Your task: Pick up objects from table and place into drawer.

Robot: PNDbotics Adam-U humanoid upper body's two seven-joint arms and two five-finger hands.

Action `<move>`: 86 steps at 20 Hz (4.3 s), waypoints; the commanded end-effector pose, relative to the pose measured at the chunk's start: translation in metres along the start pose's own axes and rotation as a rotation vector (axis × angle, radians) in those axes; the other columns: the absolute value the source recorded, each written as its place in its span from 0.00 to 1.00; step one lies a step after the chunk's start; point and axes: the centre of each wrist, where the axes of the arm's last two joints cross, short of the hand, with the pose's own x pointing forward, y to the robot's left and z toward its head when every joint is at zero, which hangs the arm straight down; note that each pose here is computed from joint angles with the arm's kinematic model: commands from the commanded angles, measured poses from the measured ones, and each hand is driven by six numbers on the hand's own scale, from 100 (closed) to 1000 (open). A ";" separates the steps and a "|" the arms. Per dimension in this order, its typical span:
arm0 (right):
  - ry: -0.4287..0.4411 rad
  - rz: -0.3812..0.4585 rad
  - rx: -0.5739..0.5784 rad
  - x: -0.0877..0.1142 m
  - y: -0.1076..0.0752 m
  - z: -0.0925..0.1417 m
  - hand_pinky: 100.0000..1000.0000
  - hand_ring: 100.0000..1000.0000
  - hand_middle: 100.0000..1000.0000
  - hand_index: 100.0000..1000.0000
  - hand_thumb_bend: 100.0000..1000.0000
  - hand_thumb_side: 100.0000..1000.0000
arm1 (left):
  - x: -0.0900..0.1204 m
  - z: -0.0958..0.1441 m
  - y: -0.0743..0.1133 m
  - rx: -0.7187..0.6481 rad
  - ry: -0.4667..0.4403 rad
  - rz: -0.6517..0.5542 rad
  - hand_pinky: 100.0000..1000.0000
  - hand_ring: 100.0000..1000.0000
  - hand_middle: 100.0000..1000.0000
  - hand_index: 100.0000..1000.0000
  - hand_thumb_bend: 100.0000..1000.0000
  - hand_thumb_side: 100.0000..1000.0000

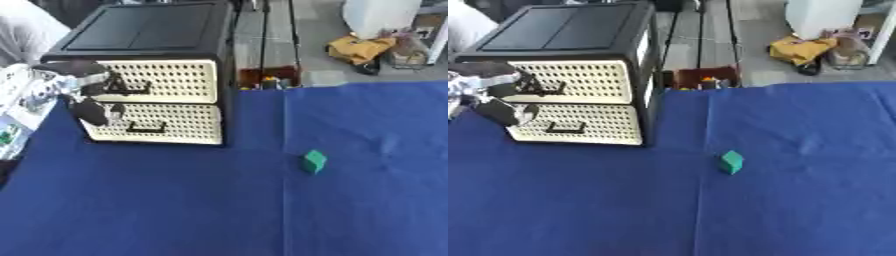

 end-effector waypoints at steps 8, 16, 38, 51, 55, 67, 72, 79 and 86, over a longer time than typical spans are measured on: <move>-0.031 0.000 -0.008 0.004 -0.004 -0.008 0.64 0.61 0.42 0.71 0.00 0.84 | -0.005 0.022 0.003 0.015 0.036 -0.049 0.00 0.00 0.07 0.74 0.01 0.15; -0.032 -0.001 -0.011 0.004 -0.004 -0.008 0.64 0.61 0.42 0.71 0.00 0.84 | -0.003 0.031 -0.001 0.004 0.047 -0.081 0.00 0.00 0.07 0.72 0.02 0.13; -0.039 -0.008 -0.025 0.004 -0.002 -0.011 0.64 0.61 0.42 0.71 0.00 0.84 | 0.009 0.062 -0.009 0.030 0.007 -0.126 0.00 0.00 0.07 0.71 0.00 0.12; -0.041 -0.010 -0.028 0.004 -0.002 -0.011 0.64 0.61 0.42 0.71 0.00 0.84 | 0.011 0.073 -0.013 0.027 0.001 -0.128 0.00 0.00 0.07 0.70 0.00 0.13; -0.041 -0.010 -0.029 0.004 -0.002 -0.011 0.65 0.61 0.42 0.72 0.00 0.84 | 0.014 0.076 -0.014 0.028 -0.009 -0.131 0.00 0.00 0.07 0.70 0.00 0.13; -0.035 -0.007 -0.029 0.004 -0.003 -0.010 0.65 0.61 0.42 0.72 0.00 0.84 | 0.022 0.087 -0.005 0.088 -0.081 -0.070 0.00 0.00 0.08 1.00 0.00 0.15; -0.034 -0.005 -0.031 0.004 -0.003 -0.010 0.65 0.61 0.42 0.72 0.00 0.84 | 0.026 0.098 0.000 0.126 -0.112 -0.055 0.00 0.00 0.08 1.00 0.00 0.16; -0.034 -0.004 -0.032 0.004 -0.004 -0.010 0.65 0.61 0.42 0.72 0.00 0.84 | 0.028 0.108 0.007 0.200 -0.118 -0.016 0.00 0.00 0.08 1.00 0.00 0.16; -0.074 0.025 -0.021 0.005 -0.008 -0.023 0.64 0.62 0.43 0.72 0.00 0.85 | 0.038 0.125 0.028 0.390 -0.155 0.071 0.00 0.00 0.08 1.00 0.17 0.30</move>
